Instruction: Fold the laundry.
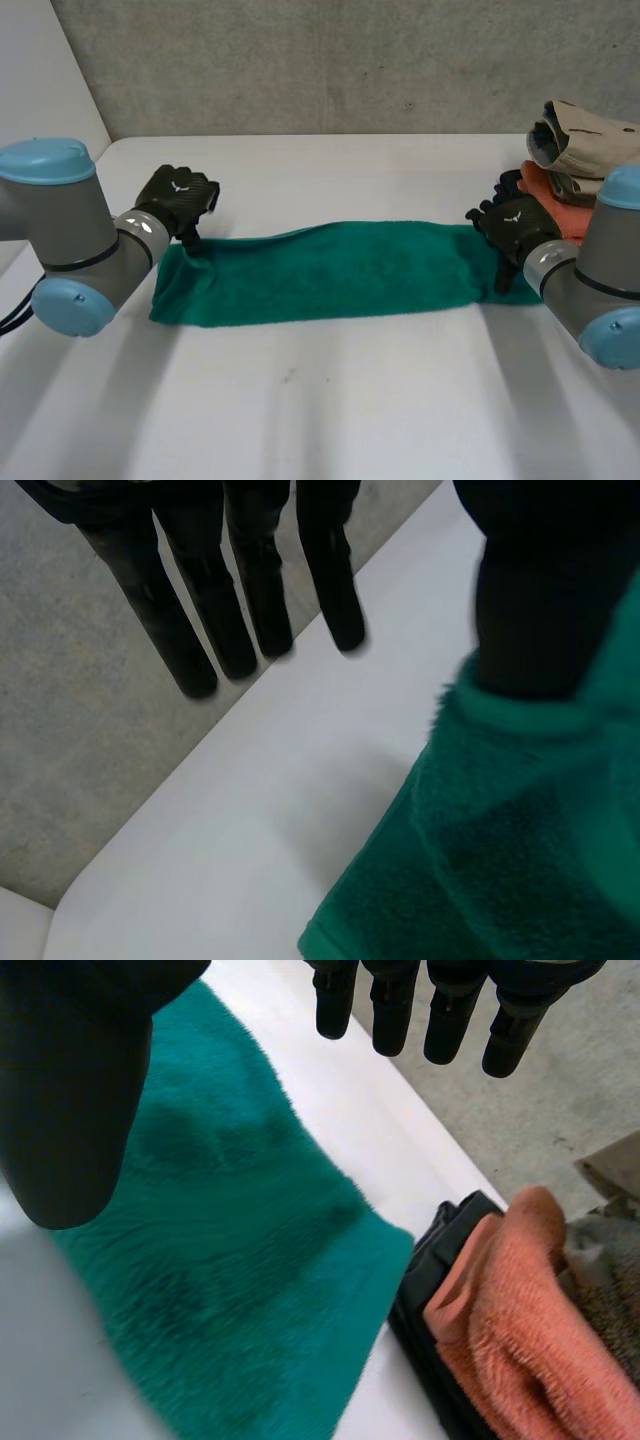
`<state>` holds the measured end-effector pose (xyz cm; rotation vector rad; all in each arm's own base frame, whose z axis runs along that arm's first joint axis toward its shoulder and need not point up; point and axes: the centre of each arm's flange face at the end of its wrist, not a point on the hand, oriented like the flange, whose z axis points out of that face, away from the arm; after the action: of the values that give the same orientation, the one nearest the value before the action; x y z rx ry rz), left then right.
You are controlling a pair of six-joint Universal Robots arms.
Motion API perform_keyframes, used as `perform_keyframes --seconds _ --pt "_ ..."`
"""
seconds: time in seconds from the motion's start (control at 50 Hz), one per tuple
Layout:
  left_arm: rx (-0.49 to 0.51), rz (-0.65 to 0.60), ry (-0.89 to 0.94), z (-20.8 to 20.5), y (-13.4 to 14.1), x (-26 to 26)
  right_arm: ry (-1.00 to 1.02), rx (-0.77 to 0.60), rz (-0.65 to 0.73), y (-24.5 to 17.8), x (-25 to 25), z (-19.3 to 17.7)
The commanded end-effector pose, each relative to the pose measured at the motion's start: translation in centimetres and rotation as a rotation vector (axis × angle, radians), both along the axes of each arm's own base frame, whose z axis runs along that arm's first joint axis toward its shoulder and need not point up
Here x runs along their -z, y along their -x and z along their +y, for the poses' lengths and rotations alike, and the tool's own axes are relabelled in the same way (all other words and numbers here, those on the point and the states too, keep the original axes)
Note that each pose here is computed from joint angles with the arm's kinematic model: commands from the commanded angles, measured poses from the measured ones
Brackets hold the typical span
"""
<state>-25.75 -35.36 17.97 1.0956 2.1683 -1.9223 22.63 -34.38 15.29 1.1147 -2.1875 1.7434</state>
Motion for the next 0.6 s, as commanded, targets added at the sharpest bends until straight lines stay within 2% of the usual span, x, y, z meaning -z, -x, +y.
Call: perform_keyframes --seconds 0.02,0.22,0.34,0.44,0.6 --pt "-0.042 -0.097 0.03 -3.2 -1.7 2.4 -0.016 0.0 0.005 0.2 0.5 0.4" --pt "-0.048 -0.164 -0.003 -1.9 -1.3 2.6 0.003 0.0 0.002 0.1 0.1 0.0" --pt "-0.064 -0.162 0.033 0.4 -0.8 -1.1 0.028 0.001 -0.007 0.0 -0.7 -0.3" --pt "-0.035 -0.142 0.096 4.0 -0.6 -4.9 0.087 0.005 -0.018 -0.1 -2.6 -1.2" --pt "0.014 -0.108 0.208 9.8 -0.7 -8.9 0.12 -0.09 -0.058 -1.0 -5.1 -2.5"
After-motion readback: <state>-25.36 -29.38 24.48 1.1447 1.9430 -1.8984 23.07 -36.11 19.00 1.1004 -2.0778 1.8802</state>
